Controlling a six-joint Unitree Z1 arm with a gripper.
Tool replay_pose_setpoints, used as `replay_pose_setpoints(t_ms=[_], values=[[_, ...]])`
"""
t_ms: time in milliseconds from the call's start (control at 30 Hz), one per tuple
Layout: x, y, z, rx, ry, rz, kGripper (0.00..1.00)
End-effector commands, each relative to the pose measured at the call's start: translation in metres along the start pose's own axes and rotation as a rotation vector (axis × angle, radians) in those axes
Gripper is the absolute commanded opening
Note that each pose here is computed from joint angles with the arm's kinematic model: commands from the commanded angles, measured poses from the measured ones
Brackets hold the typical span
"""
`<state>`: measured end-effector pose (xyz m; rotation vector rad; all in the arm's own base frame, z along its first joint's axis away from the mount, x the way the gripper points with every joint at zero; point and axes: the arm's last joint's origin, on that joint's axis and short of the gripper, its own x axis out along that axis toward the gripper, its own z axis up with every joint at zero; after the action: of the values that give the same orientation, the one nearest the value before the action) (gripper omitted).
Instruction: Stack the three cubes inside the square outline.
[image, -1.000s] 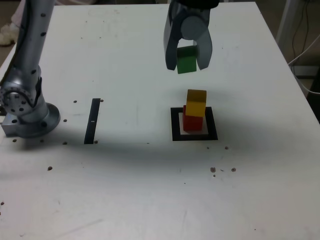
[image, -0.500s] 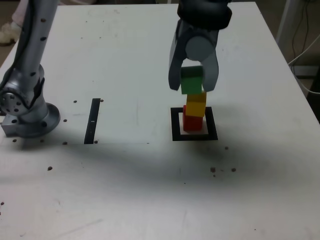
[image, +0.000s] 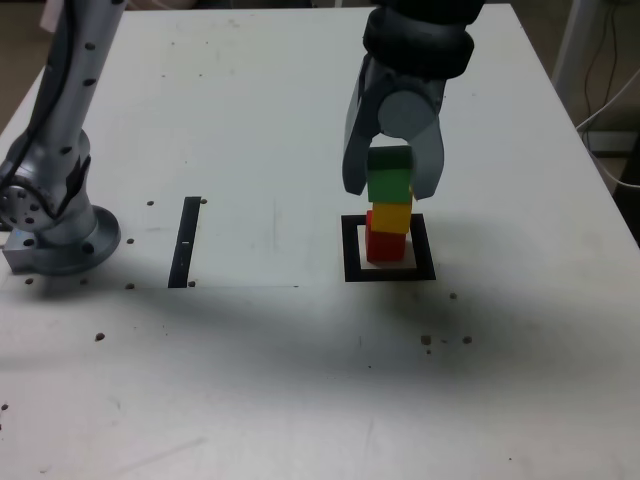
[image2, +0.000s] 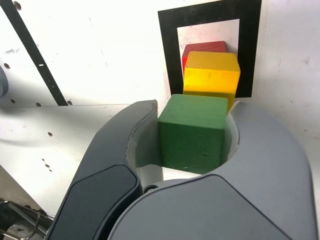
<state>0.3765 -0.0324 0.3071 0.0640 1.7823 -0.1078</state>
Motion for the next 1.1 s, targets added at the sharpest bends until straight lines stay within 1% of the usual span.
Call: replay_pose_setpoints(t_ms=[0, 133, 167, 200, 233, 367, 400, 433, 467, 900, 1067], values=[[0.002, 0.001, 0.001, -0.005, 0.015, 0.006, 0.25], [0.003, 0.005, 0.003, -0.014, 0.019, 0.01, 0.25], [0.004, 0.006, 0.003, -0.015, 0.02, 0.011, 0.27], [0.005, 0.006, 0.004, -0.016, 0.02, 0.01, 0.32], [0.005, 0.007, 0.004, -0.016, 0.021, 0.009, 0.4], [0.007, 0.01, 0.006, -0.016, 0.019, 0.008, 0.82], [0.007, 0.01, 0.007, -0.016, 0.019, 0.009, 0.9], [0.007, 0.01, 0.007, -0.017, 0.018, 0.009, 0.96], [0.008, 0.011, 0.007, -0.018, 0.019, 0.01, 0.98], [0.008, 0.013, 0.006, -0.025, 0.022, 0.008, 0.99], [0.003, 0.014, 0.004, -0.025, 0.005, 0.015, 0.99]])
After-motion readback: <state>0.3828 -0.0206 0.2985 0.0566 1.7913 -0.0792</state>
